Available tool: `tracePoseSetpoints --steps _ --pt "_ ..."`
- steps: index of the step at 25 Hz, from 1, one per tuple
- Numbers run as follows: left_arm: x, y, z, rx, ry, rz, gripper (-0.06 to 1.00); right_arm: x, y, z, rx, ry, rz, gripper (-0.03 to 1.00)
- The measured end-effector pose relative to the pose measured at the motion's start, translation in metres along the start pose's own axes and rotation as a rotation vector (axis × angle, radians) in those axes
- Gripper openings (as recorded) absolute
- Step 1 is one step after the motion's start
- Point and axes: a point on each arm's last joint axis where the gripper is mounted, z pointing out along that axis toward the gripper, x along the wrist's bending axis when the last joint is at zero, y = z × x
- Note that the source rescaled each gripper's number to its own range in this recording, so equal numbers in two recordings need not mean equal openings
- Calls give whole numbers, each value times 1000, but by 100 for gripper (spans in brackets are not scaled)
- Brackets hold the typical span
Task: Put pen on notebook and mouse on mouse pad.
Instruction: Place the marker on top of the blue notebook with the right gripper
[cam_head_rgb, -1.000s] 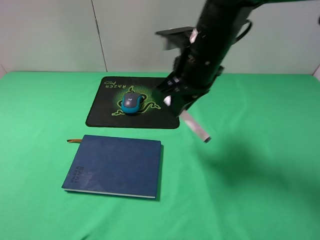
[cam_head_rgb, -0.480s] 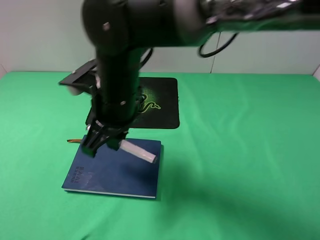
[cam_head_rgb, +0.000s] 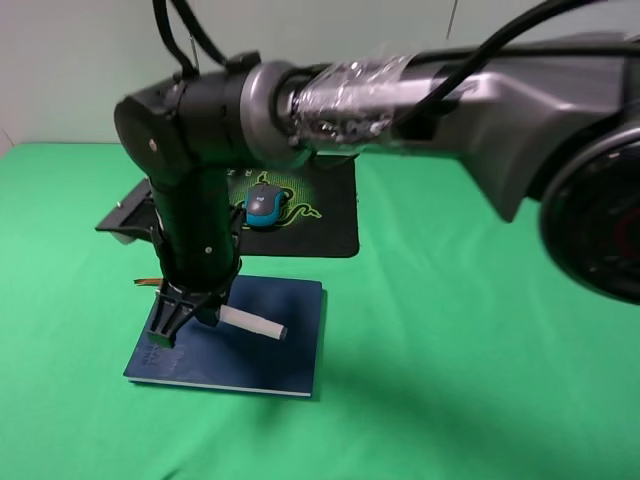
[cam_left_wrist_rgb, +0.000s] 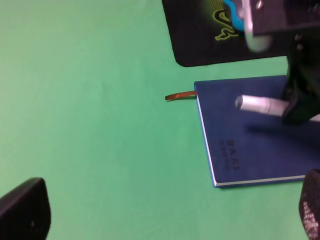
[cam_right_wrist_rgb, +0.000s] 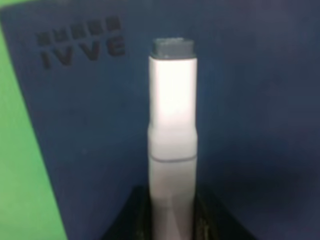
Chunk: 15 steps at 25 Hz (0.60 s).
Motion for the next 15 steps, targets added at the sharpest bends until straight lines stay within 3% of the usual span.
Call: tracePoseSetpoints --steps 15 --pt "0 0 0 0 0 0 100 -1 2 12 -6 -3 0 0"
